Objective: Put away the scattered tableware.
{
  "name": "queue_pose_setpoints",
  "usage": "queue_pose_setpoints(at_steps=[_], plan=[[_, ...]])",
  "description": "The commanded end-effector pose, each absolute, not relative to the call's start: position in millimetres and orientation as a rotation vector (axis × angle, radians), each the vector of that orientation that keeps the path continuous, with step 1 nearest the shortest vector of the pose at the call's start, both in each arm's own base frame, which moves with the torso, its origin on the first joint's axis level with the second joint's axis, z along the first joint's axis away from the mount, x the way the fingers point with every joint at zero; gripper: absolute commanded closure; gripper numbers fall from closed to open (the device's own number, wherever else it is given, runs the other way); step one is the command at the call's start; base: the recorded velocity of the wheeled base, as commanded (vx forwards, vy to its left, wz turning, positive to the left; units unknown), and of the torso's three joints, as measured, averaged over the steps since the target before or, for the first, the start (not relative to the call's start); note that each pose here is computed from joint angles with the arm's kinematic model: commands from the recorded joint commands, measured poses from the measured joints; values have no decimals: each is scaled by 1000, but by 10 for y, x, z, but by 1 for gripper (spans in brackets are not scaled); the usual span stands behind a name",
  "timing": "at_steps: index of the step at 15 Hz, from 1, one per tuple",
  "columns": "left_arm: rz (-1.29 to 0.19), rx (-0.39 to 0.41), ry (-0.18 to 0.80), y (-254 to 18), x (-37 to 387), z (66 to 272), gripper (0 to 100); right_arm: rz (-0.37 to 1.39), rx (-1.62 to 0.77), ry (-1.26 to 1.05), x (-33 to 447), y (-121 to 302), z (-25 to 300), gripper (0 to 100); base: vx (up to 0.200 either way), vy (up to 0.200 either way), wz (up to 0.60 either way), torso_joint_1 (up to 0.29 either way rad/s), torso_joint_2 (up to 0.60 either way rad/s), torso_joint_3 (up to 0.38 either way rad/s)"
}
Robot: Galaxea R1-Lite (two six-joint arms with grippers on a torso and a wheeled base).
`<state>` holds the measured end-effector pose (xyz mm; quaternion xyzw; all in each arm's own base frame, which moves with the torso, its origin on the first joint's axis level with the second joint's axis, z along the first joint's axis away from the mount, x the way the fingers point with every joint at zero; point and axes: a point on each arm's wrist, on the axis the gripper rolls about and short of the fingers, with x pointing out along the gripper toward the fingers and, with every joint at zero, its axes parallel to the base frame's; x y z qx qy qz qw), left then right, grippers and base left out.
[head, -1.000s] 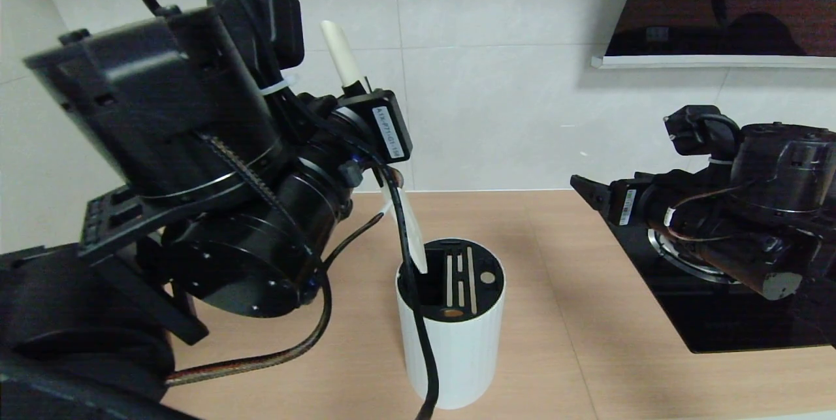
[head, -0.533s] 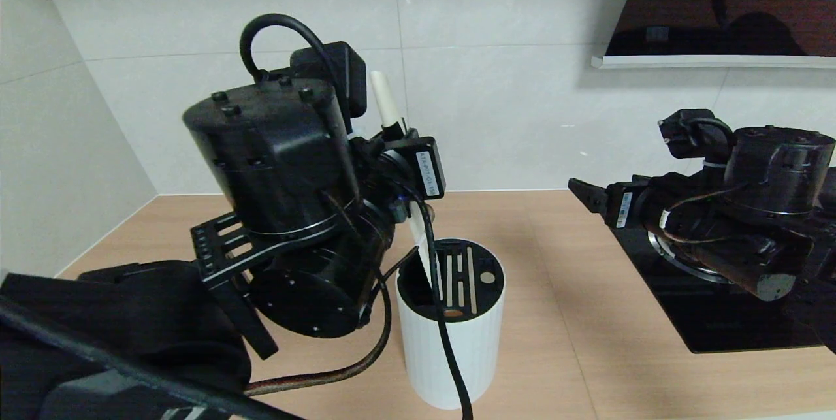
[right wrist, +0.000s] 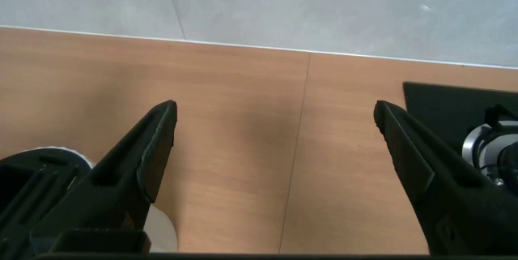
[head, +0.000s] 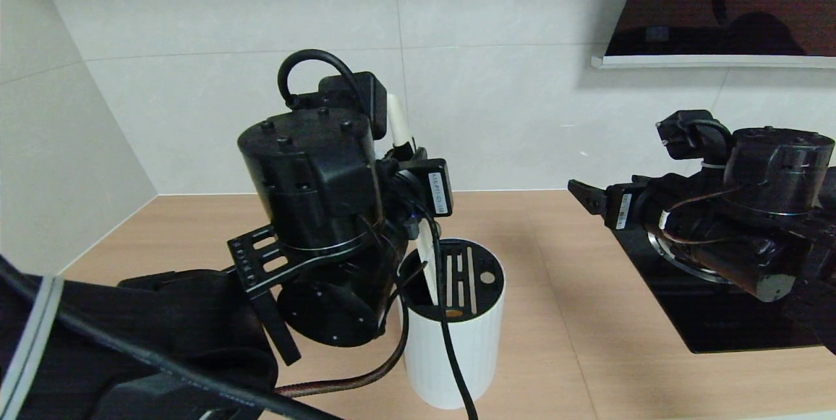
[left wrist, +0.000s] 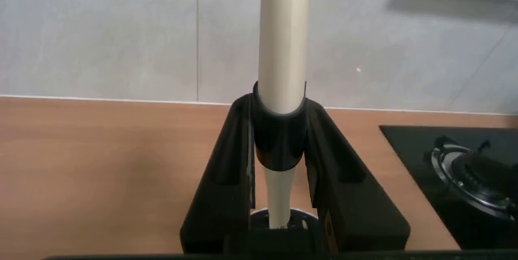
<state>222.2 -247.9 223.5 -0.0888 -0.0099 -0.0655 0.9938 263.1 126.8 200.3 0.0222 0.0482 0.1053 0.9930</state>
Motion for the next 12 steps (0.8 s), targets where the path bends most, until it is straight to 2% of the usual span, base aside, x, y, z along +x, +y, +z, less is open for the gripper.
queue_pose_setpoints(at_steps=[1,6,12], plan=[[-128,-145,12,-2526,2259,2088,100,212,42,99,2631,1271,1996,0,0,0,0,0,0,0],[-149,-74,95,-2640,2242,1724,100,211,38,104,2642,1276,1978,0,0,0,0,0,0,0],[-179,-21,147,-2699,2216,1506,100,215,37,107,2633,1287,1969,0,0,0,0,0,0,0]])
